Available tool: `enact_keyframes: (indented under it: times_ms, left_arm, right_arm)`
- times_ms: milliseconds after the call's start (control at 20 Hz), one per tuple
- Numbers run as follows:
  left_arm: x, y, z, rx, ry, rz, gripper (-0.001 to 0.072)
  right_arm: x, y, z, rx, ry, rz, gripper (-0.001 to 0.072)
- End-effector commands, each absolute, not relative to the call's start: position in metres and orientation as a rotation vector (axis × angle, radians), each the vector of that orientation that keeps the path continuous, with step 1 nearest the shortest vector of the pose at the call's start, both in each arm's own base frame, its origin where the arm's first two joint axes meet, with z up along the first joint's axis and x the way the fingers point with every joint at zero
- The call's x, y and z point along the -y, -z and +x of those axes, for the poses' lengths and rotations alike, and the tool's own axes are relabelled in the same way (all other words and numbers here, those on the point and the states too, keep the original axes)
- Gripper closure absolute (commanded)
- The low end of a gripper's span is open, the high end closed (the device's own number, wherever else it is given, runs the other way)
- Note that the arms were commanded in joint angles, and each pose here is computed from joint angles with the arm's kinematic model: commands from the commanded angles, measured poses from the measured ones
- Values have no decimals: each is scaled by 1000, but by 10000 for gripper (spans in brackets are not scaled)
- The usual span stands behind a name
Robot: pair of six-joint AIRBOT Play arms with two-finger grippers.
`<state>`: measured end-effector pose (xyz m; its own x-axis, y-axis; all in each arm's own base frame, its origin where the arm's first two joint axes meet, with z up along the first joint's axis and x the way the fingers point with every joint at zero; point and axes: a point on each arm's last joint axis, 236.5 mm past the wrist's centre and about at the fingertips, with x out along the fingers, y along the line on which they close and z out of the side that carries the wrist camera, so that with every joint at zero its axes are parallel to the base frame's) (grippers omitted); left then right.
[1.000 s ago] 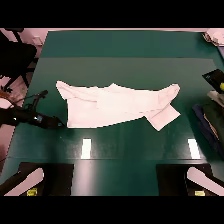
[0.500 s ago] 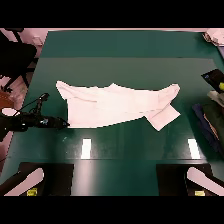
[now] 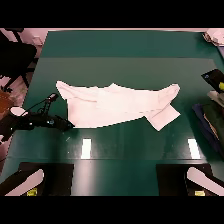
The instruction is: Fold the shirts.
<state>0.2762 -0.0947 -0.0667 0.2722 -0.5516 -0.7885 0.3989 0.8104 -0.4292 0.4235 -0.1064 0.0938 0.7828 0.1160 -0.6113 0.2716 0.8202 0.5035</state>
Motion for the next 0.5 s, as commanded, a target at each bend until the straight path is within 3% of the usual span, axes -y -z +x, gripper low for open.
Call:
enact_keyframes:
  times_ms: [0, 100, 300, 450]
  left_arm:
    - [91, 70, 289, -1098, 590, -122, 372]
    - [91, 70, 288, -1099, 595, -120, 679]
    - [97, 62, 281, -1120, 651, -110, 685]
    - [87, 47, 283, -1146, 687, 3, 685]
  right_arm:
    - [106, -94, 424, -677, 90, 615, 120]
    - [105, -94, 424, -679, 86, 609, 120]
    - [106, -79, 414, -751, 67, 457, 121]
    - [107, -54, 396, -897, 44, 165, 122]
